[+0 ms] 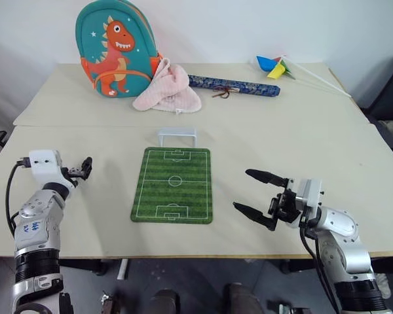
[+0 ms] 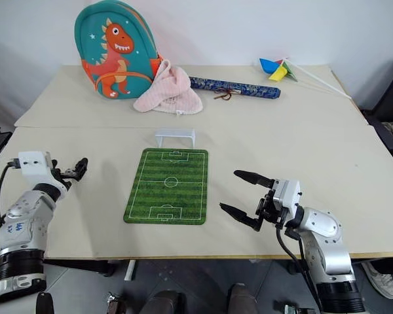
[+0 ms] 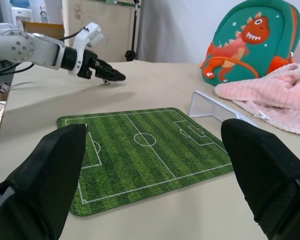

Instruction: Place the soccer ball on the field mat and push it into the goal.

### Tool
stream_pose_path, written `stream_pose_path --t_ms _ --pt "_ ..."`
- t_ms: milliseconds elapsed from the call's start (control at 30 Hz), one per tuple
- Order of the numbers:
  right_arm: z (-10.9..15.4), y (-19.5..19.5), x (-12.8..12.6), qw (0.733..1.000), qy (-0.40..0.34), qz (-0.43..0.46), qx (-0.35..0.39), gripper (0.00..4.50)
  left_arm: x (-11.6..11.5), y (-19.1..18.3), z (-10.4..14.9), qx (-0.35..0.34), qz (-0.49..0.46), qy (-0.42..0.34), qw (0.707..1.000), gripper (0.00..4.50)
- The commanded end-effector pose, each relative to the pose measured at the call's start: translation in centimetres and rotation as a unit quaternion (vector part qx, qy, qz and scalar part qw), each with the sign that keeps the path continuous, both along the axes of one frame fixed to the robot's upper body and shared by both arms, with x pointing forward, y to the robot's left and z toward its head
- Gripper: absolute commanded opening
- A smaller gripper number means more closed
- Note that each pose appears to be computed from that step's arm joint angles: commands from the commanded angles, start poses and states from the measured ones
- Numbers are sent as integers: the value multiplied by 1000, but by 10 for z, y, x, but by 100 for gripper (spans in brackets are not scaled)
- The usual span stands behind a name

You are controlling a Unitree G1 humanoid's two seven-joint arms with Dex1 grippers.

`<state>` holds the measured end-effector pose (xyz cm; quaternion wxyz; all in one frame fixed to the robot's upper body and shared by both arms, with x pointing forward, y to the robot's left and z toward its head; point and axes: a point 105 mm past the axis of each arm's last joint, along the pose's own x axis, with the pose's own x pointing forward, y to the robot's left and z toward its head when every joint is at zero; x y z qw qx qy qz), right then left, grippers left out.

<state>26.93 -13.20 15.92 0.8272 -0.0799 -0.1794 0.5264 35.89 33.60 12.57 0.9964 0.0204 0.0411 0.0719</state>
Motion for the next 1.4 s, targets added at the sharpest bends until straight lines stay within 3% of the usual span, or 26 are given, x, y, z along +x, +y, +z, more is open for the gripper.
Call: stream_pose_path --t_ms 33,200,233,633,733,867,967,1067,1200,1300,1400 --pt "11 -1 -5 1000 -22 -3 4 450 -1 8 4 10 19 -2 1000 448" --pt "11 -1 -6 1000 -22 -9 7 450 -3 8 -5 12 18 13 1000 448" --pt "12 -1 -6 1000 -22 -10 7 450 -3 8 -6 9 19 13 1000 430" --pt "15 -1 -2 999 -27 -18 12 450 -7 9 -20 -7 17 30 999 86" --pt "16 -2 -1 999 -29 -20 10 450 -8 8 -10 -16 2 -1 1000 86" --pt "20 -9 1 999 -37 -29 3 450 -9 -12 30 4 -98 -91 991 86" --pt "26 -21 -1 998 -44 -37 -10 450 -22 -58 66 21 -277 -148 949 86" --pt "31 -36 -8 998 -41 -32 -35 450 -43 -112 76 48 -466 -126 875 86" --pt "31 -46 -25 998 -23 -7 -62 450 -59 -152 65 83 -603 -68 790 86" --pt "15 -45 -51 991 9 51 -121 450 -67 -182 30 140 -695 -2 706 86" --pt "10 -44 -59 990 30 59 -124 450 -61 -194 12 171 -722 13 671 86"
